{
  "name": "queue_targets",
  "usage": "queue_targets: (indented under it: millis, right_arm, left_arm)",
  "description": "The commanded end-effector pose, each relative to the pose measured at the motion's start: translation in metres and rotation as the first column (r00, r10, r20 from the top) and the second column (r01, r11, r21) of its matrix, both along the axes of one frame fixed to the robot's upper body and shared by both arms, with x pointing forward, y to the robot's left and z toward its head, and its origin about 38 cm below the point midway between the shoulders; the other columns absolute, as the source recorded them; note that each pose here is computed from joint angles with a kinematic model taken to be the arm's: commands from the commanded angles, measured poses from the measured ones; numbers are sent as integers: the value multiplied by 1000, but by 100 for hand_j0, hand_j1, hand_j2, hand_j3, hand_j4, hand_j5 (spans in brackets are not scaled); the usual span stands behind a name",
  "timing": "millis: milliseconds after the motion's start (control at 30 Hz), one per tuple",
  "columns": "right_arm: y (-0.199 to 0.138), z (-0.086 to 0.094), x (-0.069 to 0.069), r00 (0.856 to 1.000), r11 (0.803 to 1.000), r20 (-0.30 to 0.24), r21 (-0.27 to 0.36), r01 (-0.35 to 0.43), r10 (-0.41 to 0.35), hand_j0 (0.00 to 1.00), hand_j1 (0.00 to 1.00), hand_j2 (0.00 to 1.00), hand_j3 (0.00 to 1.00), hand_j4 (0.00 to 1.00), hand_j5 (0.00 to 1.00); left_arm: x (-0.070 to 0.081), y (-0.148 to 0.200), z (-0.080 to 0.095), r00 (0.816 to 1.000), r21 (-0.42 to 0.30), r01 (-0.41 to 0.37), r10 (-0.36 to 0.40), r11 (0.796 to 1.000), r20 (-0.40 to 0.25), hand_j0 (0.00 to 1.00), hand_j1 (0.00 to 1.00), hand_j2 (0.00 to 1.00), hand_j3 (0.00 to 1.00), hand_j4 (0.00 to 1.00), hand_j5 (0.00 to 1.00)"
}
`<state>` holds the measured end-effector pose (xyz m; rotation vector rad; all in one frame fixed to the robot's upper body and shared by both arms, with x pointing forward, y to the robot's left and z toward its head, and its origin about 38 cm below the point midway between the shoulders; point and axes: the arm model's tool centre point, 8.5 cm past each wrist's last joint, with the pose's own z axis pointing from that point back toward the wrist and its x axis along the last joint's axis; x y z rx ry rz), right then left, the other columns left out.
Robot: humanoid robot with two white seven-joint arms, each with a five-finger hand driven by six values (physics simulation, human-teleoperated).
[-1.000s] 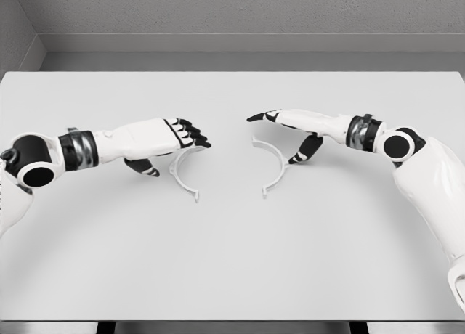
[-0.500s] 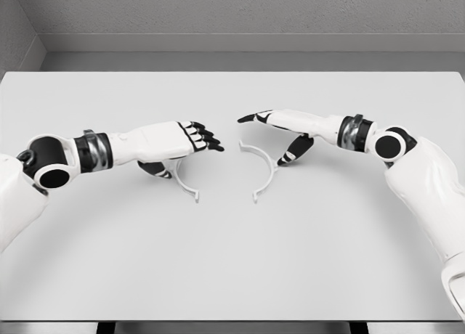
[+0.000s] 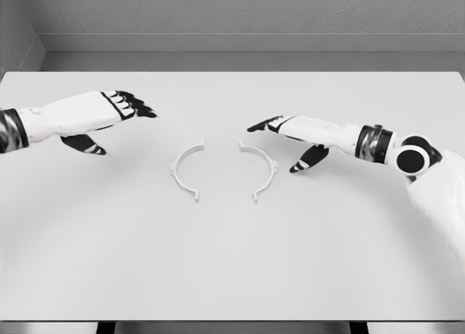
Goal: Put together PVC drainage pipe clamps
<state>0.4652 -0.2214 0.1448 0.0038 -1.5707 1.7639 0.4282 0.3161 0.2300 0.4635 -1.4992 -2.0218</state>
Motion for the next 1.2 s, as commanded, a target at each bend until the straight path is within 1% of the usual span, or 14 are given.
queue_targets:
  millis: [0,33,67,133,167,200,267,367,567,667,800,900,1067,1167]
  right_arm:
    - [8,16,-5,998,999,44,6,-37,37,100,100,100,100,100,100]
    - [9,16,-5,998,999,46,8,-40,40,100,100,100,100,100,100]
    - [10,17,-5,998,999,47,9,-41,41,100,100,100,100,100,100]
    - [11,17,-3,998,999,56,-9,-42,42,100,100,100,100,100,100]
    - [10,14,-3,998,999,49,-15,-36,36,100,100,100,100,100,100]
    - [8,12,-2,999,999,42,-16,-30,31,100,100,100,100,100,100]
    - [7,7,-2,999,999,35,-28,-25,26,100,100,100,100,100,100]
    - [4,-1,-2,1000,999,16,-34,-12,12,100,100,100,100,100,100]
    - [12,0,-1,1000,999,18,-22,-24,24,100,100,100,100,100,100]
    - [25,-3,-2,999,999,21,-20,-40,40,100,100,100,100,100,100]
    - [30,-4,-2,999,999,22,-19,-47,48,100,100,100,100,100,100]
    - [35,-6,-3,998,998,21,-24,-55,55,100,100,100,100,100,100]
    - [40,-5,-4,998,998,22,-16,-62,63,100,100,100,100,100,100]
    - [43,-5,-4,998,998,23,-14,-66,66,100,100,100,100,100,100]
  left_arm:
    - [-6,2,16,1000,-21,16,-16,1000,17,100,100,100,100,100,100]
    - [-15,-3,-1,999,-6,32,-32,999,-26,100,100,100,100,100,100]
    - [-19,-15,-6,997,21,65,-64,998,-42,100,100,100,100,100,100]
    - [-25,-39,-4,992,35,127,-127,991,-15,100,100,100,100,100,100]
    - [-31,-57,0,985,72,169,-172,983,31,100,100,100,100,100,100]
    - [-32,-60,0,983,82,175,-179,981,40,100,100,100,100,100,100]
    - [-34,-57,-8,985,80,166,-169,983,26,100,100,100,100,100,100]
    - [-34,-58,-8,985,63,164,-167,984,42,100,100,100,100,100,100]
    - [-29,-75,-24,984,66,167,-170,984,49,100,100,100,100,100,100]
    - [-31,-75,-25,984,60,167,-170,984,47,100,100,100,100,100,100]
    - [-30,-73,-22,983,28,161,-163,987,83,100,100,100,100,100,100]
    - [-34,-86,-34,978,47,194,-197,980,74,100,100,100,100,100,100]
    - [-34,-85,-34,977,48,193,-196,980,78,100,100,100,100,100,100]
    - [-26,-75,-25,980,58,163,-168,985,108,100,100,100,100,100,100]
